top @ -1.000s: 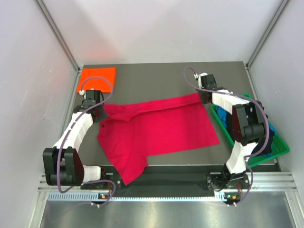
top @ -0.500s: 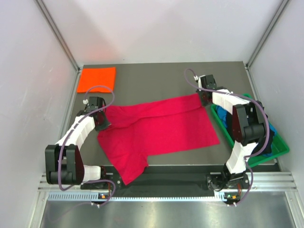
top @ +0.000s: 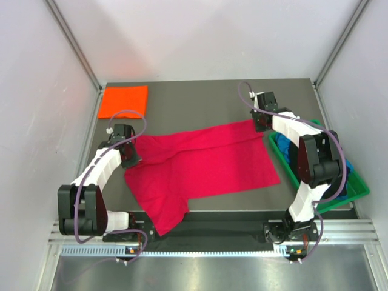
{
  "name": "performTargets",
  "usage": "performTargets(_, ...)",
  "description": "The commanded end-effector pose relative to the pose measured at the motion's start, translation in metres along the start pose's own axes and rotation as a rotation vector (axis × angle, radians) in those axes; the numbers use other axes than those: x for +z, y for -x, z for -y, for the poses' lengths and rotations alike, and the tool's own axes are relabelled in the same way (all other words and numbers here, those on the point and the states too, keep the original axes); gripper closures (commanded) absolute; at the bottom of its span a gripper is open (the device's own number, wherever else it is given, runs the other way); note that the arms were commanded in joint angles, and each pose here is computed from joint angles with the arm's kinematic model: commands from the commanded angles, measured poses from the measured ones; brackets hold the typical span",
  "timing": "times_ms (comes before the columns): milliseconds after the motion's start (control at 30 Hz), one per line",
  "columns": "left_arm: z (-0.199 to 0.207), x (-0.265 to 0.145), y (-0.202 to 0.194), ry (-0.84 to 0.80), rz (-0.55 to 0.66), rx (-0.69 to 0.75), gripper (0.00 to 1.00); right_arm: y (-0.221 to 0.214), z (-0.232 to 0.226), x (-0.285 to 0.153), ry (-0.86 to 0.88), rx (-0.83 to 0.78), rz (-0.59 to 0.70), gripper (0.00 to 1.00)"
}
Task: Fold and stack the t-shirts
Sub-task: Fold the tshirt
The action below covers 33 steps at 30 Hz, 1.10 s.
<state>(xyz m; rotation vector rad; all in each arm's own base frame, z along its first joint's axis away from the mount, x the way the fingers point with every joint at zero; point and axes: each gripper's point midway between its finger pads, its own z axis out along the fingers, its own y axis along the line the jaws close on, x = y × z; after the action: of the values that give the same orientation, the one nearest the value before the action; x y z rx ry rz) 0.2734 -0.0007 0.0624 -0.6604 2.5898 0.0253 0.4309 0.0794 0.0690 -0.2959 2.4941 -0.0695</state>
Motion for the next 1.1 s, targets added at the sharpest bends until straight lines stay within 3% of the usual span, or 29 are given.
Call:
performTargets(0, 0.002, 0.001, -0.002, -0.019, -0.004, 0.001, 1.0, 0.011, -0.003, 0.005, 0.01, 0.041, 0.047, 0.82)
performTargets(100, 0.004, -0.001, -0.002, -0.023, -0.027, 0.003, 0.91, 0.003, -0.002, 0.015, -0.012, 0.081, 0.021, 0.82)
performTargets(133, 0.007, -0.004, 0.001, -0.031, -0.024, 0.001, 0.81, 0.004, -0.002, 0.015, -0.017, 0.093, 0.013, 0.81)
performTargets(233, 0.009, -0.014, 0.012, -0.04, 0.016, -0.008, 0.65, 0.005, -0.003, 0.014, -0.017, 0.119, 0.004, 0.79)
performTargets(367, 0.012, -0.025, 0.047, -0.031, 0.131, -0.035, 0.58, 0.004, 0.006, 0.011, -0.083, 0.175, 0.003, 0.77)
performTargets(500, 0.017, -0.023, 0.078, -0.038, 0.13, -0.058, 0.57, 0.017, -0.006, -0.009, -0.075, 0.256, 0.061, 0.77)
performTargets(567, 0.034, -0.024, 0.091, -0.136, 0.127, -0.078, 0.58, 0.02, -0.015, -0.018, -0.079, 0.295, 0.091, 0.77)
performTargets(767, 0.044, -0.005, 0.106, -0.325, 0.101, -0.231, 0.58, 0.031, -0.105, -0.05, 0.1, 0.43, 0.253, 0.69)
performTargets(867, 0.036, 0.01, 0.11, -0.335, 0.072, -0.283, 0.58, 0.035, -0.158, -0.067, 0.222, 0.461, 0.32, 0.69)
performTargets(967, 0.035, 0.022, 0.115, -0.325, 0.044, -0.276, 0.59, 0.036, -0.221, -0.086, 0.335, 0.462, 0.369, 0.63)
performTargets(1033, 0.035, 0.037, 0.121, -0.318, 0.045, -0.272, 0.59, 0.026, -0.29, -0.107, 0.394, 0.357, 0.434, 0.6)
performTargets(1067, 0.035, 0.037, 0.121, -0.318, 0.045, -0.272, 0.59, 0.024, -0.288, -0.101, 0.37, 0.357, 0.435, 0.6)
